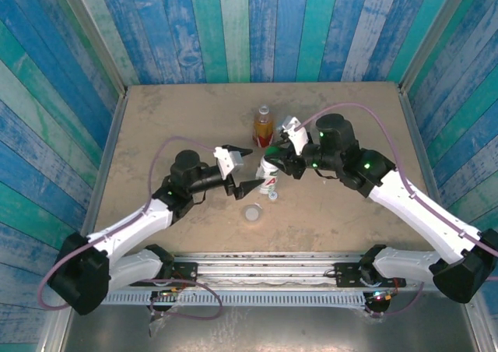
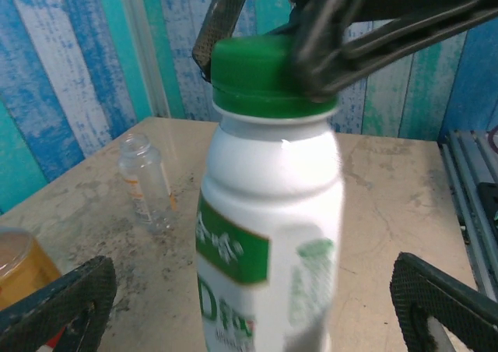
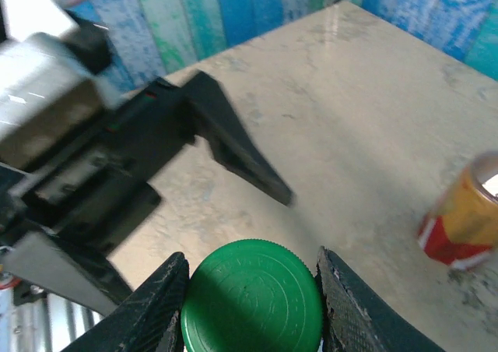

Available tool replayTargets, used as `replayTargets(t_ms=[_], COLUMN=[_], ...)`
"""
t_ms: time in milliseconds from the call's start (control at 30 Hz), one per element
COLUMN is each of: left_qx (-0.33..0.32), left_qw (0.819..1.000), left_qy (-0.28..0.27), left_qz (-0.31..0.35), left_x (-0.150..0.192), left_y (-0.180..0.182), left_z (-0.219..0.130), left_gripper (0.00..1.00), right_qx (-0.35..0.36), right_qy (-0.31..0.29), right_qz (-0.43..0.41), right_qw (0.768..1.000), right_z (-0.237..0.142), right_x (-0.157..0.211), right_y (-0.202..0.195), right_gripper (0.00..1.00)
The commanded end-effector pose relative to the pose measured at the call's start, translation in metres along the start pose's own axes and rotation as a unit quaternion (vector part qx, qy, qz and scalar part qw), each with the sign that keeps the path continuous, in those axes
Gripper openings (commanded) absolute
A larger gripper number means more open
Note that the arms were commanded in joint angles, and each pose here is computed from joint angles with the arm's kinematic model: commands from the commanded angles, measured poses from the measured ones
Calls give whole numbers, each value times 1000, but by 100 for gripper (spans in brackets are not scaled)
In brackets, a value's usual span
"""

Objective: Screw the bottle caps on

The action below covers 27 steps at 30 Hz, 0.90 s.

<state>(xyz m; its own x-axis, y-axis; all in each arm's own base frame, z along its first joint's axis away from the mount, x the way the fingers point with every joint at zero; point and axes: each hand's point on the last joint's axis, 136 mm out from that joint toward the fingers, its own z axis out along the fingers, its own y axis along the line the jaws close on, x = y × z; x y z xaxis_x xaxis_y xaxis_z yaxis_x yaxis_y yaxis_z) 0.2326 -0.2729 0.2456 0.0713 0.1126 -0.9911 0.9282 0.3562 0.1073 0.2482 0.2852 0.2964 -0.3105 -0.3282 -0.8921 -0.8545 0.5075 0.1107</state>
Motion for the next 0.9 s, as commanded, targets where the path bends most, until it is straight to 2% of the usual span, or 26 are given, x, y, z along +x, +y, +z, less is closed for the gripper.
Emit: replayTargets(t_ms=[0,100,167,333,433,633,867], left_qx=[-46,-63,-59,-58,-51,-43,-45], left_qw=[999,997,997,998,998,998,998], left_qy=[-20,-25,-37,-23,-25,-21,-10], left_qz=[-1,-22,-33,-33,-32,-30,-33], left_x=[-7,2,6,16,17,22,31], left_y=[7,10,5,-1,-5,-5,-2], left_z=[-14,-17,-17,-1,10,31,40], left_gripper=[94,94,94,94,94,94,94], right_qx=[62,106,164,294,344,396,421], right_qy=[-19,-29,-32,-28,-33,-32,-23], right_qz=[12,31,52,102,144,184,174], right_qw=[998,993,985,950,927,899,890], right_z=[-11,-19,-32,-66,-86,-101,-95], right_x=[-3,0,5,28,44,71,90], right_y=[-27,-52,-85,-152,-186,-240,-285], right_gripper=[33,33,32,31,31,32,32])
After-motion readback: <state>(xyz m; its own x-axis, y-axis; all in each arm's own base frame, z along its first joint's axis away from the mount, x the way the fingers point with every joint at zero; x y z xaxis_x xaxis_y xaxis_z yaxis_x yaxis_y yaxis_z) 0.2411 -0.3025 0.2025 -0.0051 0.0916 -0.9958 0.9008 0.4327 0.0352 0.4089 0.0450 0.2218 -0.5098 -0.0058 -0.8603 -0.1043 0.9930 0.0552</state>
